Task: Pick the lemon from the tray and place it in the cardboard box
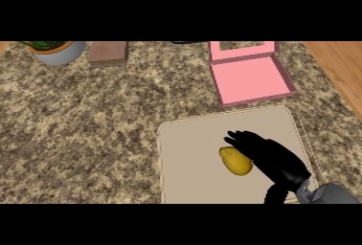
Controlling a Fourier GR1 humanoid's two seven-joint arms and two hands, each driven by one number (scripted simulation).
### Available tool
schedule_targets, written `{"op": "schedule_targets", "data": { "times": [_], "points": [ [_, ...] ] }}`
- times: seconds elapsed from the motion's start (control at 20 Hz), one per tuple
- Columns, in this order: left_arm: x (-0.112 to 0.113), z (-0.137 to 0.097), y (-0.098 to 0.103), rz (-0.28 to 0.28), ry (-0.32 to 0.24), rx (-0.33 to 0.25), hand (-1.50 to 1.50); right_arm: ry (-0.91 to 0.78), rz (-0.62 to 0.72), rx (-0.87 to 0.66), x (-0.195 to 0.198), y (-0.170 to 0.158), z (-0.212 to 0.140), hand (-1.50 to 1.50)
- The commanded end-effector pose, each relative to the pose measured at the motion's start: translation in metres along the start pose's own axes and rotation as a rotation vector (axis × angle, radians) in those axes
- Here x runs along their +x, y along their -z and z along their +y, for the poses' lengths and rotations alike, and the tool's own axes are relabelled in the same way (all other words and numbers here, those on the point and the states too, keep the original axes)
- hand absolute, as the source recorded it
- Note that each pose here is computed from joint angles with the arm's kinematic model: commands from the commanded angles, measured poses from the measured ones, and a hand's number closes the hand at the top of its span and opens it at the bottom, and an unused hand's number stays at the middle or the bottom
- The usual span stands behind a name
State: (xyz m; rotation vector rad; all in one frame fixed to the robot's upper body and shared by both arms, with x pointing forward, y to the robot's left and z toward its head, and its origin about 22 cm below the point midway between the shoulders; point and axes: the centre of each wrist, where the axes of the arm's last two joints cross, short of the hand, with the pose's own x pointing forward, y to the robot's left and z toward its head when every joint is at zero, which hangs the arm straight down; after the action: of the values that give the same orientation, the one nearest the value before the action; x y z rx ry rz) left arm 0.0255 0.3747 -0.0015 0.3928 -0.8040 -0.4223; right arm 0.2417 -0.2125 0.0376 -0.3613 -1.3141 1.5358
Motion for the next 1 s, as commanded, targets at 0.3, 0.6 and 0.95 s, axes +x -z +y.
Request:
{"op": "schedule_targets", "data": {
  "times": [0.3,0.6,0.95],
  "points": [
    [0.197,-0.024,0.072,-0.814,-0.223,-0.075,0.00,-0.074,0.138,-0.045,0.011,0.016,0.025,-1.50],
    [0.264,-0.059,0.108,-0.834,-0.206,-0.129,0.00,-0.063,0.196,-0.032,-0.011,0.010,0.044,1.50],
    [0.258,-0.056,0.142,-0.841,-0.201,-0.155,0.00,-0.122,0.195,-0.121,-0.039,0.002,0.040,1.50]
  ]
}}
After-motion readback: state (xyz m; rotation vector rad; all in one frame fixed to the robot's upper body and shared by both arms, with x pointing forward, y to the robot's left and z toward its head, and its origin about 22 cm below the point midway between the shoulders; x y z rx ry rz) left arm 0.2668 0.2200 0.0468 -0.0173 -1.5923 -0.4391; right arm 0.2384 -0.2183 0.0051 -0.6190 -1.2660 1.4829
